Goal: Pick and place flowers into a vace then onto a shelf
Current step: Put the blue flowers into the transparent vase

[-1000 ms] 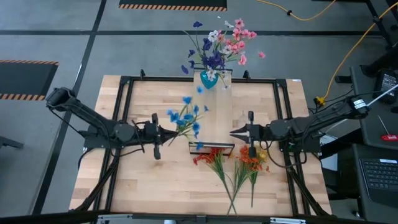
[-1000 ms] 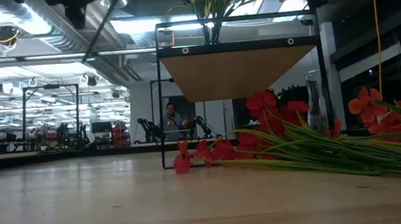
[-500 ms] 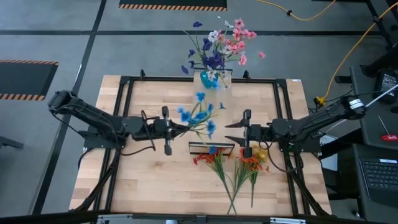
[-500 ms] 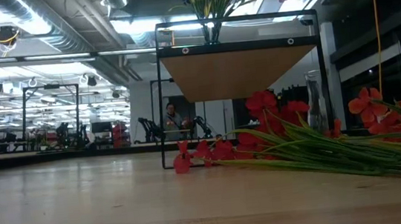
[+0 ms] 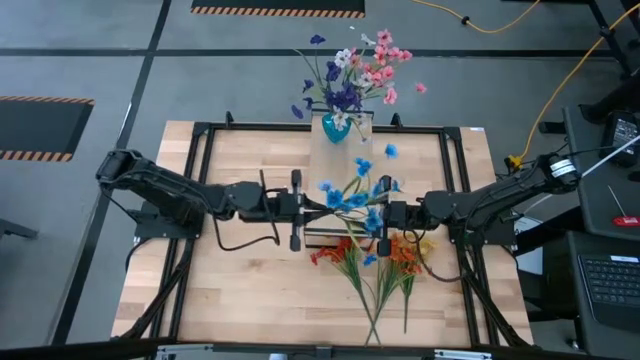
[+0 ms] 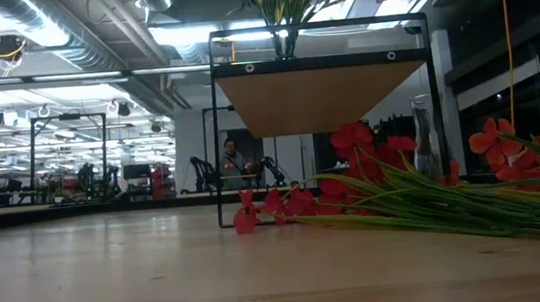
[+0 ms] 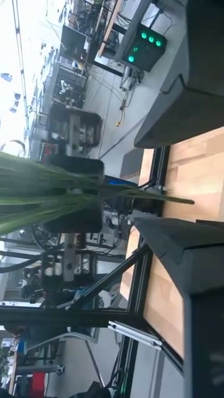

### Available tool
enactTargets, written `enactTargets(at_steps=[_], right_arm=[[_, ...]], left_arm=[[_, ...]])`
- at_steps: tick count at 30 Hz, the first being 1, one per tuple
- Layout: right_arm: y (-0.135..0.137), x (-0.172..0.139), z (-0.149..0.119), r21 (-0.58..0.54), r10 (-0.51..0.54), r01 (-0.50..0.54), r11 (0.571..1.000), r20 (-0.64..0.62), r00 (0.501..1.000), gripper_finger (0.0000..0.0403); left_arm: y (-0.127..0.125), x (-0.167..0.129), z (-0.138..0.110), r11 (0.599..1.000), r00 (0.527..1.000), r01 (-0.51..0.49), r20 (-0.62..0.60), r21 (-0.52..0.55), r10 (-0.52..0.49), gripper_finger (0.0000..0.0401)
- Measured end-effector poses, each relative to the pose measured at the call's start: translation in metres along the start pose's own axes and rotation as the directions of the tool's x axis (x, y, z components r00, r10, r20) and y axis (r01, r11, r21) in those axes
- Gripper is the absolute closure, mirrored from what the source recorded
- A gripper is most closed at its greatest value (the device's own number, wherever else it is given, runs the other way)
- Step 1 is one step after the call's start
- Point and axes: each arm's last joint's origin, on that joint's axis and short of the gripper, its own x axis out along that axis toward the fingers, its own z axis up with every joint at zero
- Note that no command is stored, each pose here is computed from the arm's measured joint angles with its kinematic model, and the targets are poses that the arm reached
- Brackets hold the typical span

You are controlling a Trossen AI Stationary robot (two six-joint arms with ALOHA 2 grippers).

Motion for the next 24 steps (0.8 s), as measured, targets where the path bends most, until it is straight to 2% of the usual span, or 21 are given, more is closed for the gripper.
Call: enactTargets(at_steps=[4, 14, 24], right_arm=[[0.001, 0.005, -0.001, -0.002, -0.002, 0.002, 1.0, 0.004, 1.0, 0.0209], [0.002, 0.006, 0.002, -0.008, 0.029, -0.028, 1.0, 0.057, 0.998, 0.0209], [0.001, 0.006, 0.007, -0.022, 0.017, -0.015, 1.0, 0.105, 0.994, 0.0209]], left_arm=[[0.001, 0.009, 0.005, 0.999, 0.999, 0.035, 0.021, 0.0, -0.035, 0.0399], [0.001, 0.024, -0.006, 0.999, 0.999, 0.044, 0.025, 0.015, -0.044, 0.0399], [0.001, 0.025, -0.008, 0.999, 0.999, 0.043, 0.018, 0.017, -0.044, 0.0399]])
